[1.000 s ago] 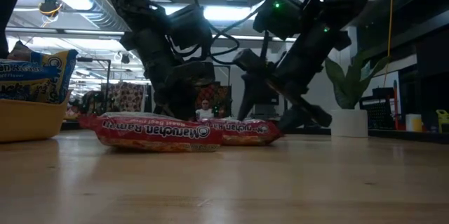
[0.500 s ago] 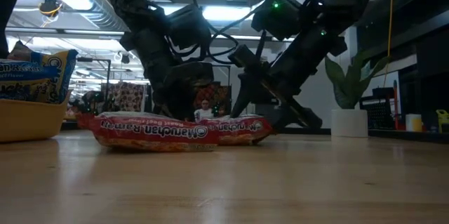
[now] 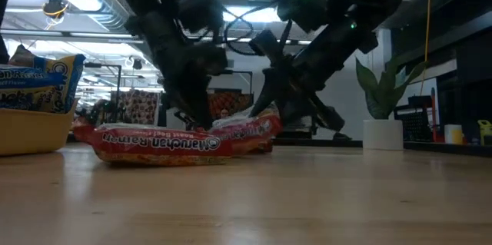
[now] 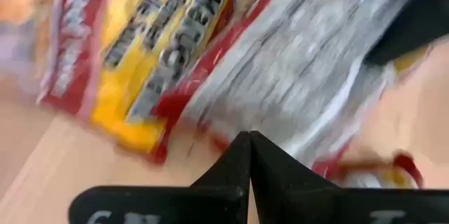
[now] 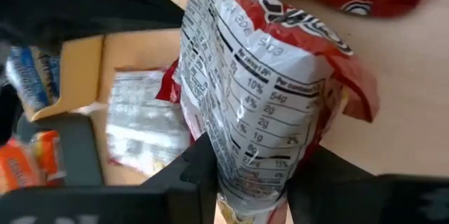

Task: Sort Maruchan noodles
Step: Put the red noodle pack into the black bin

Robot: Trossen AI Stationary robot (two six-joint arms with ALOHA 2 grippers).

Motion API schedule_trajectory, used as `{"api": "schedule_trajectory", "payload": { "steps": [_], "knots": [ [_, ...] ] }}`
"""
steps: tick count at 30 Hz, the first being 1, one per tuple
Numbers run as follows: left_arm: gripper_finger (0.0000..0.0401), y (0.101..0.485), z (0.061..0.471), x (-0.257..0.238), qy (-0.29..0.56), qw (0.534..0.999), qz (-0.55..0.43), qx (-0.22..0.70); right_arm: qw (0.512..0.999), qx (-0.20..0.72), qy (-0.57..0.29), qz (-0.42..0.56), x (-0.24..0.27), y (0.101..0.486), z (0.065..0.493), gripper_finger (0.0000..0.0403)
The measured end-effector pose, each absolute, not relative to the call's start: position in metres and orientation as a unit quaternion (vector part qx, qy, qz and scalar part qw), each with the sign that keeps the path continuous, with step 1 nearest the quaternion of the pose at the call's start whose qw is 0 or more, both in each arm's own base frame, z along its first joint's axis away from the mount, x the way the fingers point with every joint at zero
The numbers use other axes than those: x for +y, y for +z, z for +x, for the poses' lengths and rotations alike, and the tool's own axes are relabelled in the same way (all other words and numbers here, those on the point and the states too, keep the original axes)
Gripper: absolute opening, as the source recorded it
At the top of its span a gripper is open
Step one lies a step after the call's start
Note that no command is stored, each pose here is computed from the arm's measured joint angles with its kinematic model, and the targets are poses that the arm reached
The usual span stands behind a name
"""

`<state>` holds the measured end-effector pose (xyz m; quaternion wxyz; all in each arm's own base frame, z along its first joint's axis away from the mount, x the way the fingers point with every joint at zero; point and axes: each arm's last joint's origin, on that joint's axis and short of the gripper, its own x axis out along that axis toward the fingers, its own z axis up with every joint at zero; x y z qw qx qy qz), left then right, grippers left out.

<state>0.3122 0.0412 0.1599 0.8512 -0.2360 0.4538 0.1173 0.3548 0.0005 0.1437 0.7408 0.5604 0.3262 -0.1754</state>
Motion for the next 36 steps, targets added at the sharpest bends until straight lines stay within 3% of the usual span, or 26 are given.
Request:
{"api": "schedule_trajectory", "payload": {
  "steps": [12, 19, 27, 36],
  "knots": [
    [0.0000, 0.230, 0.283, 0.050, 0.125, 0.891, -0.253, 0.355, 0.747, 0.358, -0.079, 0.555, 0.006, 0.196, 0.335, 0.0110],
    [0.0000, 0.273, 0.255, 0.050, 0.120, 0.917, -0.252, 0.284, 0.726, 0.443, 0.047, 0.523, 0.021, 0.249, 0.282, 0.0110],
    [0.0000, 0.293, 0.234, 0.045, 0.115, 0.926, -0.250, 0.258, 0.669, 0.563, -0.006, 0.485, 0.065, 0.283, 0.187, 0.0110],
    [0.0000, 0.296, 0.234, 0.046, 0.114, 0.932, -0.244, 0.242, 0.610, 0.638, -0.043, 0.467, 0.114, 0.289, 0.127, 0.0110]
  ]
}}
